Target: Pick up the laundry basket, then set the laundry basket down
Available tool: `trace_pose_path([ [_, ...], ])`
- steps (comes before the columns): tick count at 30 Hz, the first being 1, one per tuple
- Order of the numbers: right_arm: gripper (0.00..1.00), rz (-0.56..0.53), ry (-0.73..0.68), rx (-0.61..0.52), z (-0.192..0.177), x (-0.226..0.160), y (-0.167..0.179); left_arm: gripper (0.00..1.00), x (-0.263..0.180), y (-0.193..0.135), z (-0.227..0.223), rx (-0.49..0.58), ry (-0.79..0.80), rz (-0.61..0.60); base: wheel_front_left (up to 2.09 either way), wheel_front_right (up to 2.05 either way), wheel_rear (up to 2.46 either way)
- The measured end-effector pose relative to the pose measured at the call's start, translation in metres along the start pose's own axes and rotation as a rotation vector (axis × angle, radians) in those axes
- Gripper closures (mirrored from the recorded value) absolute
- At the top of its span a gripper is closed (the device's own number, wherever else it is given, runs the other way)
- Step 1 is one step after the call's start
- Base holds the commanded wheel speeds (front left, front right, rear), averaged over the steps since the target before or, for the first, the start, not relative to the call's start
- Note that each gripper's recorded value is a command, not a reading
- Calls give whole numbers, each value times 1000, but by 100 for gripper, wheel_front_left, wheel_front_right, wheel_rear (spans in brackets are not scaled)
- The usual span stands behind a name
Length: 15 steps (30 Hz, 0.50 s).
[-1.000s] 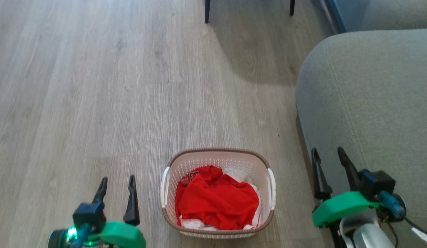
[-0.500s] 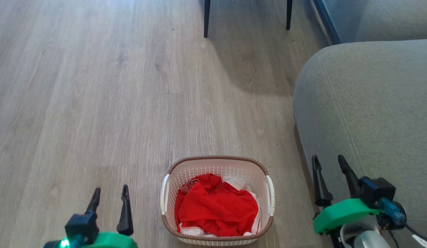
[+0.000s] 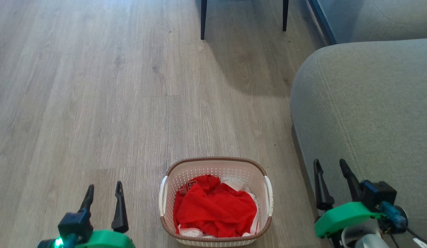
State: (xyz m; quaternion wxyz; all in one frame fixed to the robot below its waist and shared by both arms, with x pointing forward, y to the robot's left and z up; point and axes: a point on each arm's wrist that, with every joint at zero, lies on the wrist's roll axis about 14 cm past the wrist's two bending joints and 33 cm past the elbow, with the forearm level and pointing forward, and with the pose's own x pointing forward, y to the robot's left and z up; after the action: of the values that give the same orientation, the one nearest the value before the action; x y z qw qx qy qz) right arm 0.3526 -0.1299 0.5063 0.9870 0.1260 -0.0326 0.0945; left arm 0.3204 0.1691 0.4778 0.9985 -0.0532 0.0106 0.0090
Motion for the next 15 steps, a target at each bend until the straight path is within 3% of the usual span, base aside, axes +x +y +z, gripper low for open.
trace_pose_path([
  [14,0,-5,1,0,0,0,-2,0,0,0,-2,2,3,5,0,0,0],
  [15,100,-6,1,0,0,0,-2,100,0,0,-2,0,3,6,0,0,0],
])
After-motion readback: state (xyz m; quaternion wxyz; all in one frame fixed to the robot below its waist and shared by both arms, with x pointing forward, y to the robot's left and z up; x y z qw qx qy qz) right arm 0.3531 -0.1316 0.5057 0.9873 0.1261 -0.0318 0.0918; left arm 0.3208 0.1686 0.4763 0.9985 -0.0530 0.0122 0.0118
